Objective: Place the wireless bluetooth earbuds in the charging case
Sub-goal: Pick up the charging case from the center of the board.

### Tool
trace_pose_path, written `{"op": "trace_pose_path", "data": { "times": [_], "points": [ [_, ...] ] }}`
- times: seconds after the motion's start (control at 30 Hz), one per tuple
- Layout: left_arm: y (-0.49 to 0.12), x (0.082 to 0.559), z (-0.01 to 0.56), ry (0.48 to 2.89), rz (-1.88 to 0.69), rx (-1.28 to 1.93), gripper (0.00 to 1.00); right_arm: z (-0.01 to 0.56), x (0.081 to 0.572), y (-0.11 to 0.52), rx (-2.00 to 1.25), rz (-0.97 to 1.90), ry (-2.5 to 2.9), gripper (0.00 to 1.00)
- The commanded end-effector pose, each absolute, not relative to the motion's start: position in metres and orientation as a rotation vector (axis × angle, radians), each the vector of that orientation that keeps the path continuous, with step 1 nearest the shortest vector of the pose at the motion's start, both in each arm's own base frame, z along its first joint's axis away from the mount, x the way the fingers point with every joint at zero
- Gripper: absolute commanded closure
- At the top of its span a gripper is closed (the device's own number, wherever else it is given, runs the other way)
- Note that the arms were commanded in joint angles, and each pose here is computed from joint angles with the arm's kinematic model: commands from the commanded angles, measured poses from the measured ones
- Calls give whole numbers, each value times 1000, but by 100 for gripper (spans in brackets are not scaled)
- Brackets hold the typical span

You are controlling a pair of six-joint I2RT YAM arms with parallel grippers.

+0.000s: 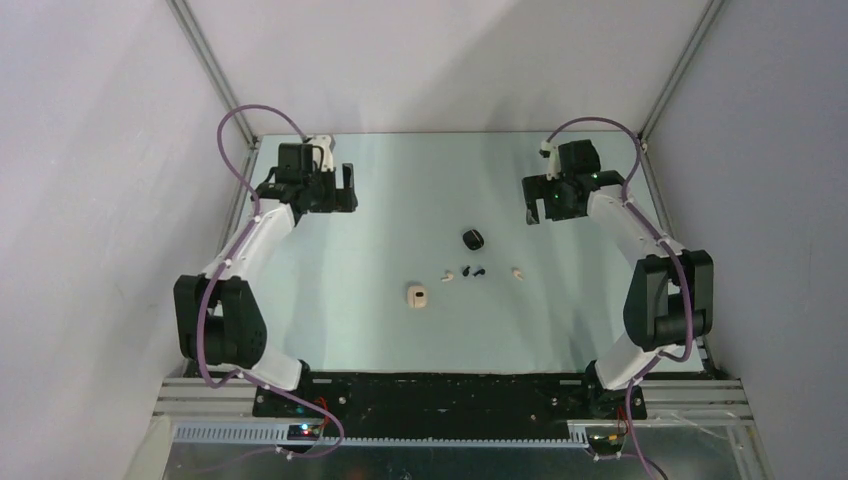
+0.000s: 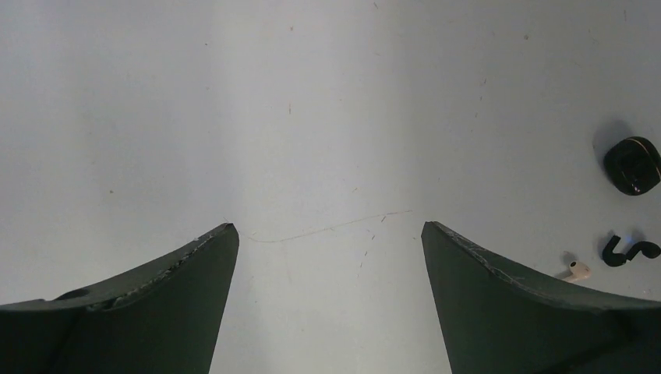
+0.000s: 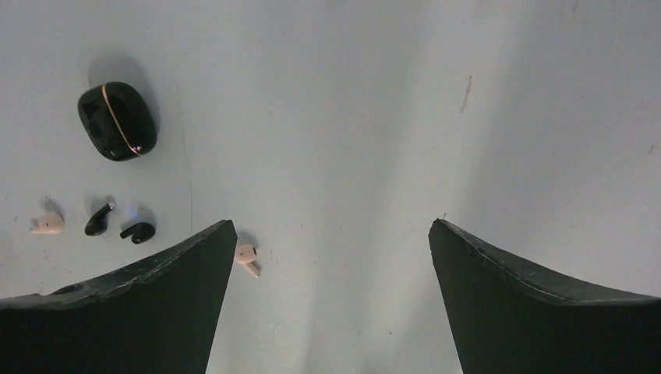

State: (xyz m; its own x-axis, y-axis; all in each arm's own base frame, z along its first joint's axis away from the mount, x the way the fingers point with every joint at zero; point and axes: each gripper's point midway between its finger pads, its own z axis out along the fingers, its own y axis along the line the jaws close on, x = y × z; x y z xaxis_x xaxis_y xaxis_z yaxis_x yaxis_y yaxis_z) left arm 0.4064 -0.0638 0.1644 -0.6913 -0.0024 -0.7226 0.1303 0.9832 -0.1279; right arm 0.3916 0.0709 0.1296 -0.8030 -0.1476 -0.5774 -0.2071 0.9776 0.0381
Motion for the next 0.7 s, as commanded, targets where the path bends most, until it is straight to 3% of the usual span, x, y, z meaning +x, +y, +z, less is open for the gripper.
{"op": "trace_pose_path", "data": {
  "times": [0.0,0.23,0.43,0.67],
  "points": [
    [-64,410,176,2306,-228,107,6,153,417,94,-319,97,2394,1],
    [-67,403,174,2313,-259,85,7,153,409,153,-601,219,2372,2],
    [-64,402,180,2300,-243,46,8,147,403,206,-688,321,2379,13],
    [-39,407,179,2281,-56,-71,9,138,418,234,-653,298,2389,22]
  ]
}}
